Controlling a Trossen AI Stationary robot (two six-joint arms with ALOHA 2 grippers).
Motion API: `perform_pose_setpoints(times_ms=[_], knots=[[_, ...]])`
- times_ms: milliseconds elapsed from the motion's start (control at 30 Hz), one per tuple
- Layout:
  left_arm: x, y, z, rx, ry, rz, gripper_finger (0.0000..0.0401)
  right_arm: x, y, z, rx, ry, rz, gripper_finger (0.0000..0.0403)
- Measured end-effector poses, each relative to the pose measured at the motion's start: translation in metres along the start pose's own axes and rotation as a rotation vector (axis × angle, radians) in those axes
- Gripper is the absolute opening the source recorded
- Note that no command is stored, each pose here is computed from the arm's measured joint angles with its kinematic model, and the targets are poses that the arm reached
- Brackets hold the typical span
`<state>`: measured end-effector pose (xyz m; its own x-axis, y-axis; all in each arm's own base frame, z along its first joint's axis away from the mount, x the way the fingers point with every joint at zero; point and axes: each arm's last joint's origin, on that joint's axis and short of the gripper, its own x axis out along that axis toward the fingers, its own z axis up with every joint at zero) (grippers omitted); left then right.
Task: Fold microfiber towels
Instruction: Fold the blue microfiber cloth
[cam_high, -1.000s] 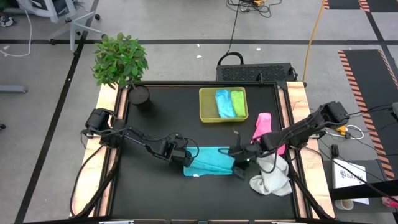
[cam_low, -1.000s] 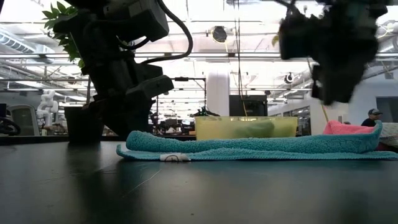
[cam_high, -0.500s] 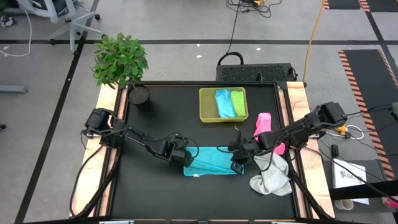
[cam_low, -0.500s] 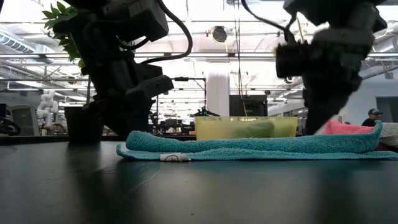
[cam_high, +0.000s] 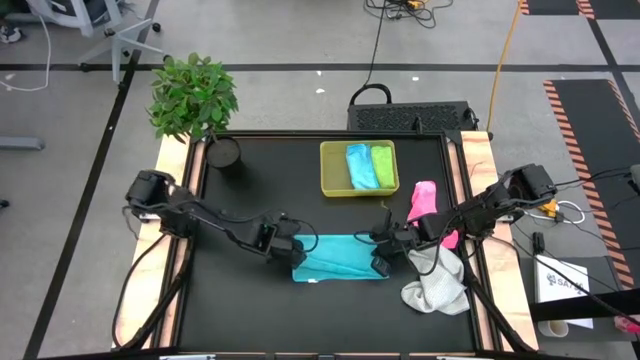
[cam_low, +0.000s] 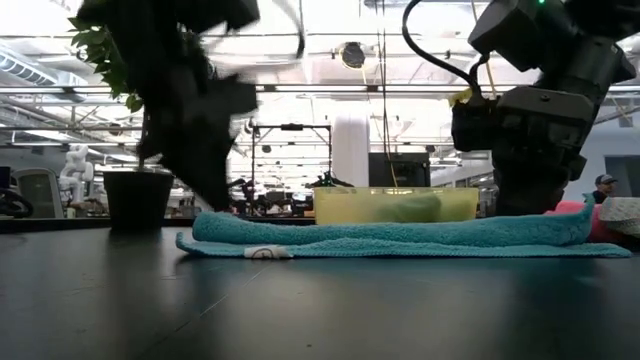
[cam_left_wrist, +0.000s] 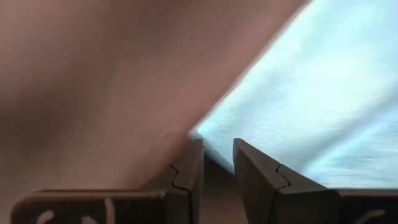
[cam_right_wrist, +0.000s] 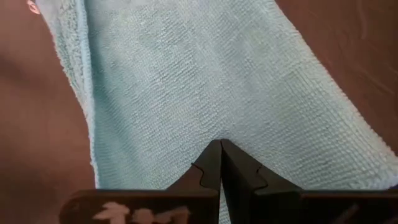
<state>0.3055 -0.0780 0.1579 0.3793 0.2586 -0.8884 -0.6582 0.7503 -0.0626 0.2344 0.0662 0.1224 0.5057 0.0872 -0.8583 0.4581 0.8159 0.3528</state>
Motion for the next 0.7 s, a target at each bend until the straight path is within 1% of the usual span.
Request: perform_pose_setpoints(times_ms=[33,100,233,400,533,700], knots=[[-0.006,-0.003,0.003,0.024,-0.024,-0.025,0.0088,0.000,0.000,0.000,0.000,-0.004,0.004,0.0000],[-0.013,-0.003,0.003,0.071,-0.046,-0.035,0.0088,0.000,0.000,0.000,0.001,-0.004,0.003,0.0000],[-0.020,-0.006,0.005,0.130,-0.061,-0.080,0.0088,0.000,0.000,0.000,0.000,-0.004,0.002,0.0000],[-0.012,-0.007,0.001,0.168,-0.038,-0.062,0.0088,0.000,-0.001,0.000,0.000,-0.004,0.001,0.0000],[-0.006,-0.007,0.000,0.168,-0.021,-0.054,0.0088,0.000,0.000,0.000,0.002,-0.003,0.002,0.0000],[0.001,-0.014,-0.005,0.175,0.015,-0.105,0.0088,0.001,0.000,0.000,0.001,-0.004,0.005,0.0000]])
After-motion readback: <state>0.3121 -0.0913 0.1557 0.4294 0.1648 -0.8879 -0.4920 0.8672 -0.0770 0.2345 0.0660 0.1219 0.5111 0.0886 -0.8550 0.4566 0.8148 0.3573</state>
